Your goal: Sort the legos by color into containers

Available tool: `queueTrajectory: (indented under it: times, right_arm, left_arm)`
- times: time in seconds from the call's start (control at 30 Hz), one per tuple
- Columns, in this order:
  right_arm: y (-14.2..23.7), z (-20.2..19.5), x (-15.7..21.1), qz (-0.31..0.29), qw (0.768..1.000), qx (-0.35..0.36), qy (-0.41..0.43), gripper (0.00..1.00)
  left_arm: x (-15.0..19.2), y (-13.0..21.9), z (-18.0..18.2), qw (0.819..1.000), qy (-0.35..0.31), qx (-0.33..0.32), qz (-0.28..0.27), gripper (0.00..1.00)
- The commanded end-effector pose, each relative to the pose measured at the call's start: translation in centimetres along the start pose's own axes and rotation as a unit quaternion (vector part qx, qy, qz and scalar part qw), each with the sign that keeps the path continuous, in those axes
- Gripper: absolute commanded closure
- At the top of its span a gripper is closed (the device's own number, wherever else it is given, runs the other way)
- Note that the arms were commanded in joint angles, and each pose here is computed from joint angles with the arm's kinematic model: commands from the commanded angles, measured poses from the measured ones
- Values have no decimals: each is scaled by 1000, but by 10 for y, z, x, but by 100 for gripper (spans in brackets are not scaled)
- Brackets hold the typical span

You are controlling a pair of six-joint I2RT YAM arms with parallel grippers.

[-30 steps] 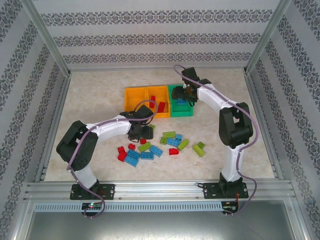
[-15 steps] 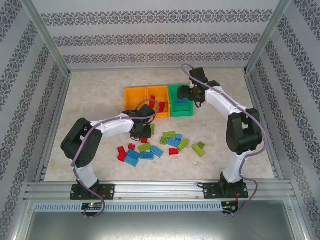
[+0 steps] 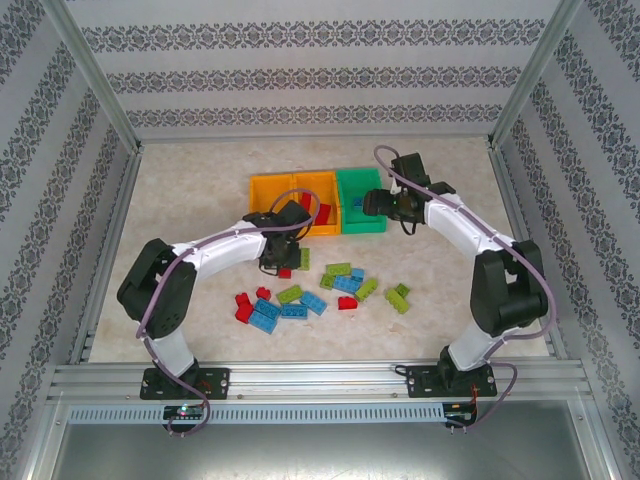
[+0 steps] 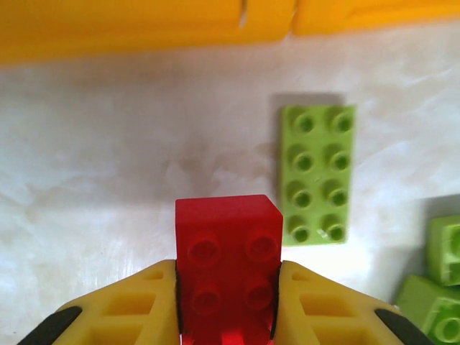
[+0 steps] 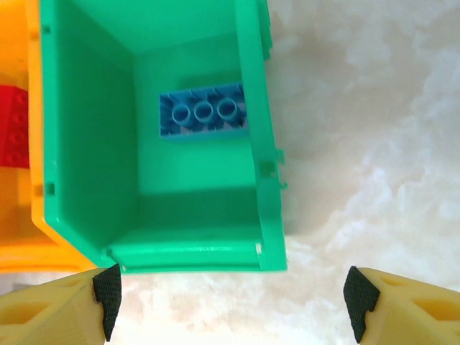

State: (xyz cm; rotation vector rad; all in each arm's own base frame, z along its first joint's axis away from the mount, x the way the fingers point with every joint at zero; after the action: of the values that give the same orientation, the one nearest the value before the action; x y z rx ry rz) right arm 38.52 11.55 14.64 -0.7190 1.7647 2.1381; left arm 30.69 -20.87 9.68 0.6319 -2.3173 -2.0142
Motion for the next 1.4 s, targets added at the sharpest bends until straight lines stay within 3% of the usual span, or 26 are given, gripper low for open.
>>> queueTrajectory:
  times: [0.0, 0.23, 0.57, 0.93, 1.23, 1.37]
  right_arm:
    - [8, 2, 5, -12, 1000, -6, 1, 17]
    - [15, 16, 36, 1, 999, -30, 20, 17]
    - [29, 54, 105, 74, 996, -49, 20, 18]
    - [43, 105, 179, 138, 987, -68, 40, 21]
    - [31, 132, 194, 164, 982, -76, 60, 20]
    - [21, 136, 198, 175, 981, -61, 59, 20]
  left_arm:
    - [-14, 28, -12, 999, -29, 8, -29, 74]
    - [-74, 46, -56, 994, -56, 56, -76, 71]
    - [-148, 13, -91, 991, -56, 90, -76, 70]
    - [-161, -6, -102, 990, -61, 108, -63, 60]
    - [-154, 6, -103, 988, -63, 128, -55, 45]
    - [-149, 16, -97, 988, -62, 131, -60, 44]
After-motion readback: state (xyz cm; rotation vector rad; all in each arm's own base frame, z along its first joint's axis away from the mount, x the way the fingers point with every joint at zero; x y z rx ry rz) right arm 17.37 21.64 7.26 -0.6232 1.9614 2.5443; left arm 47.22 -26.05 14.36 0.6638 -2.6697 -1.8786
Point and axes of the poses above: each hand's point on the last joint's axis, 136 mm out from that joint toward the fingers, its own y axis back along the fingers, its own z axis along the line the jaws close on, x = y × z, the point moved 3 cm from there along y, back along the fingers, and after that the axes turned 15 degrees about y, right-handed, at the moved point
